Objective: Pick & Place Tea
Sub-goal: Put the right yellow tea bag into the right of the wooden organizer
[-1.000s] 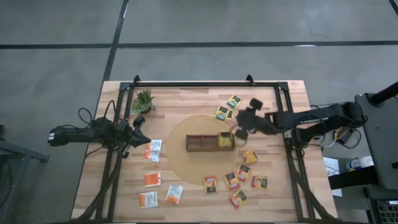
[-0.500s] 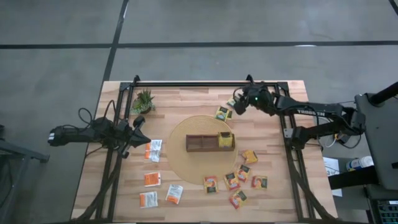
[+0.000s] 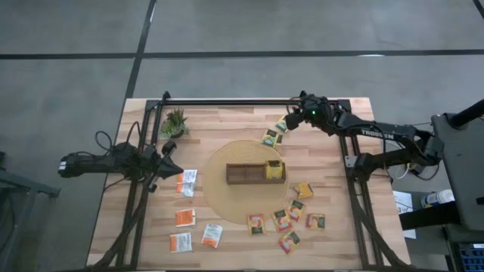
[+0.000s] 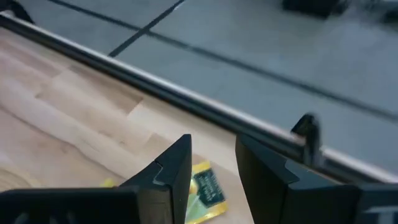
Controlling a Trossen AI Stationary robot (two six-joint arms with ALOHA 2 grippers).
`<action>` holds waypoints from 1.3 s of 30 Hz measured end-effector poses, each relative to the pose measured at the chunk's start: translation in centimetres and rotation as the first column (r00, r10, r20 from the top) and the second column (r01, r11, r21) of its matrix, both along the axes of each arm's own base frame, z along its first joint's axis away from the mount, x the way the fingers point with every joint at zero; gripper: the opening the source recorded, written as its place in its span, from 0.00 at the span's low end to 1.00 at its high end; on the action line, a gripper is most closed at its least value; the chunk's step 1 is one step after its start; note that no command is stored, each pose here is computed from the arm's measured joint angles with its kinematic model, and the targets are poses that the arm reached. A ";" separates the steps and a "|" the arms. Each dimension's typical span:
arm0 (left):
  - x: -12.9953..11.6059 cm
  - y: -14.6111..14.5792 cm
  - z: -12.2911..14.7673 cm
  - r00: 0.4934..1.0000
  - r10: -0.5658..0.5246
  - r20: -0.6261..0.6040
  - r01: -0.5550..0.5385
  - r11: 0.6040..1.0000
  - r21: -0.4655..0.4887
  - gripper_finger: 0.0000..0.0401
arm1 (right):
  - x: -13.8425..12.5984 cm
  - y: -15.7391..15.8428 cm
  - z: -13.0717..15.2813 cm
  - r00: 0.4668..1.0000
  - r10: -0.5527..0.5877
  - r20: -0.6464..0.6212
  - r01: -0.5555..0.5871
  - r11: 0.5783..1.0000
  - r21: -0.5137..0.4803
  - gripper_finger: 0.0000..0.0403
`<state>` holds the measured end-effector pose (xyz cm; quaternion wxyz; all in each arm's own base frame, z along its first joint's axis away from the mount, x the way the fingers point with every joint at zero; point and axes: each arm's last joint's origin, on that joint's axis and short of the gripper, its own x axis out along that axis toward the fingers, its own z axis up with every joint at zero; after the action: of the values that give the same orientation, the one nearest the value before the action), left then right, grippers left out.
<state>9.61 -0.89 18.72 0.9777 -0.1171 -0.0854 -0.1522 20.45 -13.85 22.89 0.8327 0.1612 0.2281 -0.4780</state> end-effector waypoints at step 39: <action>0.0 0.0 0.0 1.000 0.000 0.000 0.000 1.000 0.000 0.00 | 5.2 -6.7 -11.1 0.914 0.298 -0.274 -0.105 0.828 0.551 0.32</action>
<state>9.61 -0.90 18.72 0.9777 -0.1173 -0.0853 -0.1522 25.68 -20.59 11.75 0.7492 0.2695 0.5095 -0.3262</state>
